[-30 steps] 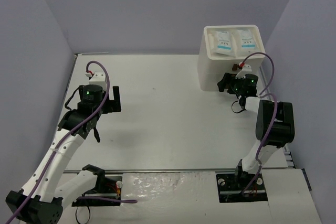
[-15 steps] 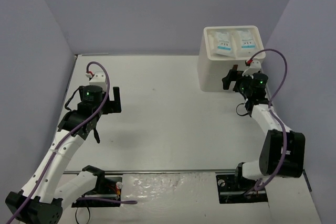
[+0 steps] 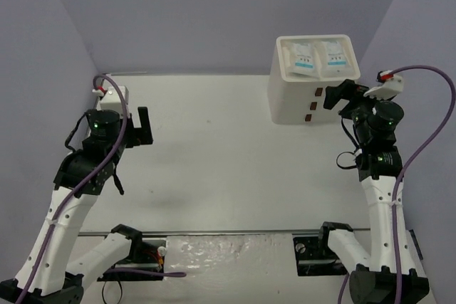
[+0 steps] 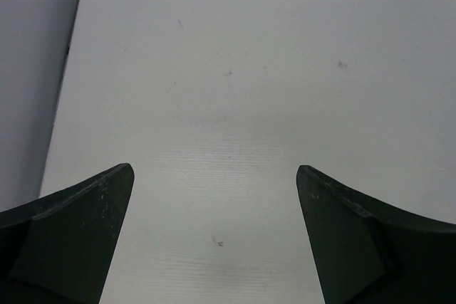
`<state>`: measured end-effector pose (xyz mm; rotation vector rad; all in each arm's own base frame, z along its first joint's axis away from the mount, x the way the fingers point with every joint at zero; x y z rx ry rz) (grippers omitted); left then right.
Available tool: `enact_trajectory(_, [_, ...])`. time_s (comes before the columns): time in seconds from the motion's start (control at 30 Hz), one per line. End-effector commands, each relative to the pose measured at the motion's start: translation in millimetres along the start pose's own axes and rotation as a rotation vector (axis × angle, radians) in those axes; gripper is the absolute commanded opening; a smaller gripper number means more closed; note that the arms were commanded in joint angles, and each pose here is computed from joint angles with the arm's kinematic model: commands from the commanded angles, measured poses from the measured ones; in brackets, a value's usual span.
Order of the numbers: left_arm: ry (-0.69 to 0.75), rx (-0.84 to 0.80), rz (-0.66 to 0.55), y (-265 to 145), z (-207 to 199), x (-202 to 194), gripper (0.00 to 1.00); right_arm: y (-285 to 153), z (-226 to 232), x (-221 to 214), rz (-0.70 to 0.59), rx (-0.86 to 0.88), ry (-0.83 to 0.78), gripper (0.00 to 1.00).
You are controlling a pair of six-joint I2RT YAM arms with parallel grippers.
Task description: Organize the makeup
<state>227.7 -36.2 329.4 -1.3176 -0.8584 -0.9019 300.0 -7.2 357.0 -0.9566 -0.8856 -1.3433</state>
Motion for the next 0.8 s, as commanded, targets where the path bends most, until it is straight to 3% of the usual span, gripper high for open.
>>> enact_trajectory(0.0, [0.009, 0.073, -0.107, -44, 26, 28, 0.97, -38, 24, 38, -0.103, 0.021, 0.042, 1.00])
enact_trajectory(0.4, [0.024, 0.055, -0.089, -68, 33, 10, 0.97, -101, 25, 37, -0.131, -0.021, -0.105, 1.00])
enact_trajectory(0.77, [-0.006, 0.048, -0.071, -64, 31, -6, 0.97, -114, 27, 29, -0.144, 0.024, -0.141, 1.00])
Point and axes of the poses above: each gripper's point midway between its finger pads, its own y axis out along the fingers, its own z axis along the line the jaws close on, x = y × z, the point moved 4 cm from there along -y, back along the fingers, and after that the axes turned 5 degrees about y, right-handed, at the moved point
